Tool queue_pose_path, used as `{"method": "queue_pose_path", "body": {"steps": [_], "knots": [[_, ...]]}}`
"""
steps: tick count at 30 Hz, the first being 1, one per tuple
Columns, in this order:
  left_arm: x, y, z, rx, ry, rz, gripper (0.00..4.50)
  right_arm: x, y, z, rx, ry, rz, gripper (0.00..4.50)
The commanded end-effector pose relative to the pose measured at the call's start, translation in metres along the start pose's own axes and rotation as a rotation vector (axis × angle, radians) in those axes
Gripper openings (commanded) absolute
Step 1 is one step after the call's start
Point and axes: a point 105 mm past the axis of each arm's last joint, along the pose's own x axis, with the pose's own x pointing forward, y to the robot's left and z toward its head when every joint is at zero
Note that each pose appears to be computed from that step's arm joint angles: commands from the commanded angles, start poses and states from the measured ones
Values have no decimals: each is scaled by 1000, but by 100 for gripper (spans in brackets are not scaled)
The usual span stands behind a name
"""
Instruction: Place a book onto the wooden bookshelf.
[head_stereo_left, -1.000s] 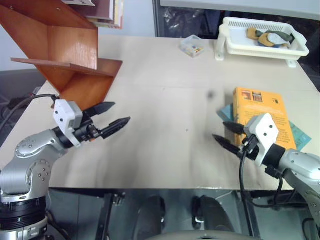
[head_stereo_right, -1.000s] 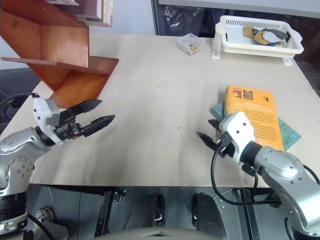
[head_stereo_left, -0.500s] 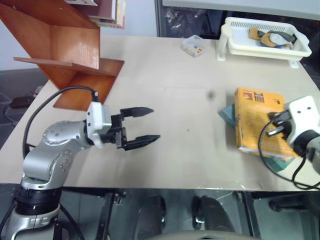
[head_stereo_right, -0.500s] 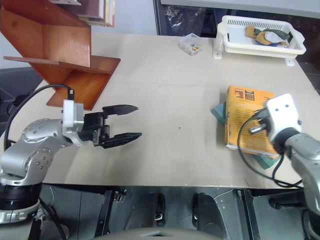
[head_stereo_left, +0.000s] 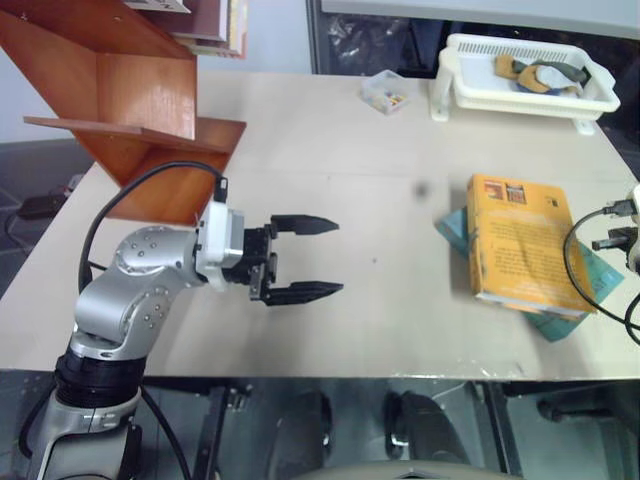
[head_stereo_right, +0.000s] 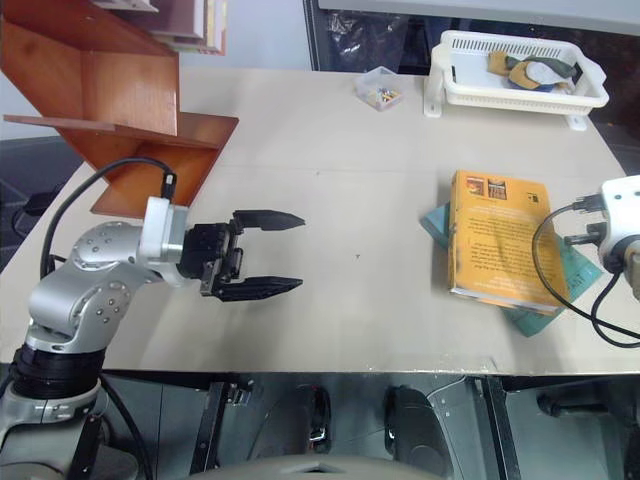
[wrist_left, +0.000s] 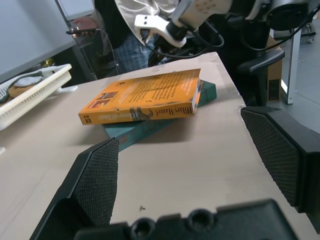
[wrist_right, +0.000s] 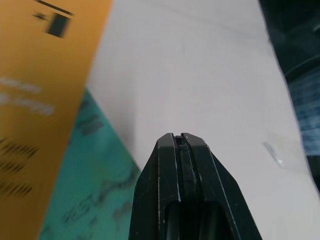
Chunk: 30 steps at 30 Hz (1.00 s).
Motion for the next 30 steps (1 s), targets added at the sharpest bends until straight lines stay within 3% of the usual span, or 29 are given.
{"method": "queue_pose_path", "body": {"steps": [1,10,17,30], "knots": [[-1,-7,10,56,-8,7,450,12,-10,-8,9,72,2,7],[-5,-11,9,50,-11,51,450,8,23,-23,29,163,245,7],[-4,-10,7,46,-16,61,450,4,65,0,59,85,359,7],[-6,-10,8,53,-15,73,450,20,102,25,71,-25,434,7]]}}
